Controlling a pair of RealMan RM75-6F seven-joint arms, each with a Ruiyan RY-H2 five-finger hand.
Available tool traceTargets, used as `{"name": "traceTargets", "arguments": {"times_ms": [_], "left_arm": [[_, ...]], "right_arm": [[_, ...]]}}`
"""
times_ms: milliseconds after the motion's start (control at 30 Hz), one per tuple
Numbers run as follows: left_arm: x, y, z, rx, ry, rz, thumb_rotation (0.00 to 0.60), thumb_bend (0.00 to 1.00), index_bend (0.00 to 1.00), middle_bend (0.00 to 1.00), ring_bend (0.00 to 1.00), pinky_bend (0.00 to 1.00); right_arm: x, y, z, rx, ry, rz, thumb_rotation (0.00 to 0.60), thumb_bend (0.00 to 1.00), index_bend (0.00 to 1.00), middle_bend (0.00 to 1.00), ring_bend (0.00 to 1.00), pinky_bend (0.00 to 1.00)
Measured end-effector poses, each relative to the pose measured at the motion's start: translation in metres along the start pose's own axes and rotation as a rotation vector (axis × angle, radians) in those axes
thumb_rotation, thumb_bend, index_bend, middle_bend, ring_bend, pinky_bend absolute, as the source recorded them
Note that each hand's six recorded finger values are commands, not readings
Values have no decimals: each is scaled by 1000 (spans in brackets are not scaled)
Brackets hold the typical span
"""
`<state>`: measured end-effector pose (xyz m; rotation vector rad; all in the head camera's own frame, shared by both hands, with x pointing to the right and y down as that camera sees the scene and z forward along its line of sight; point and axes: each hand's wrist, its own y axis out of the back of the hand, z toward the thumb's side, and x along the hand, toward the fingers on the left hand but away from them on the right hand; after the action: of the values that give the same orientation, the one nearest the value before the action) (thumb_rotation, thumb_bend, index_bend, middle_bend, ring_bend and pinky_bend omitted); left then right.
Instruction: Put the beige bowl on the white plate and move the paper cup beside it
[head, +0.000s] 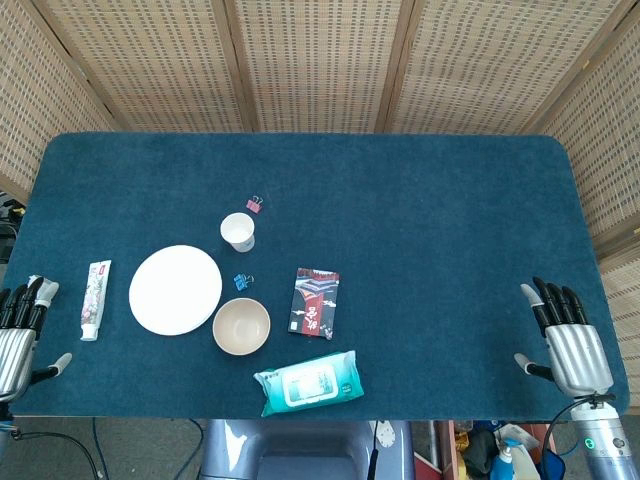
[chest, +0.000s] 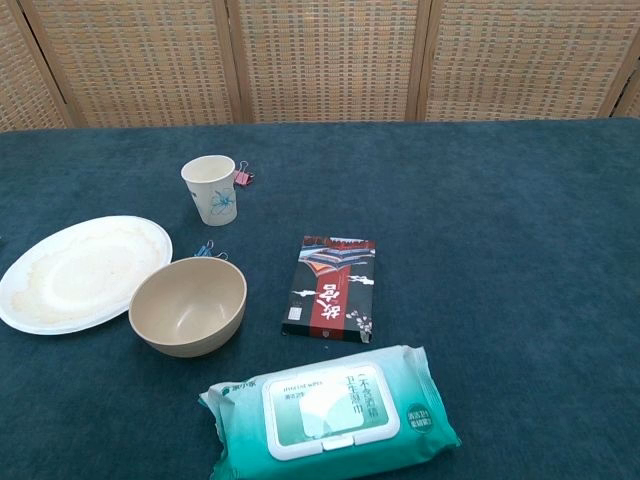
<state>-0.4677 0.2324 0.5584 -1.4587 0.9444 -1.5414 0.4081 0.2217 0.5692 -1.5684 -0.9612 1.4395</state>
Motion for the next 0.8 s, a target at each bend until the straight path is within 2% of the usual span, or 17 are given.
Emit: {"name": "traceTargets", "arguments": {"times_ms": [800], "left_arm": [[0,-2,2,-5,-7,-9,600,51,0,0,0,0]], "right_arm": [[1,3,-2,-5,-4,-10,600,121,0,0,0,0]]}}
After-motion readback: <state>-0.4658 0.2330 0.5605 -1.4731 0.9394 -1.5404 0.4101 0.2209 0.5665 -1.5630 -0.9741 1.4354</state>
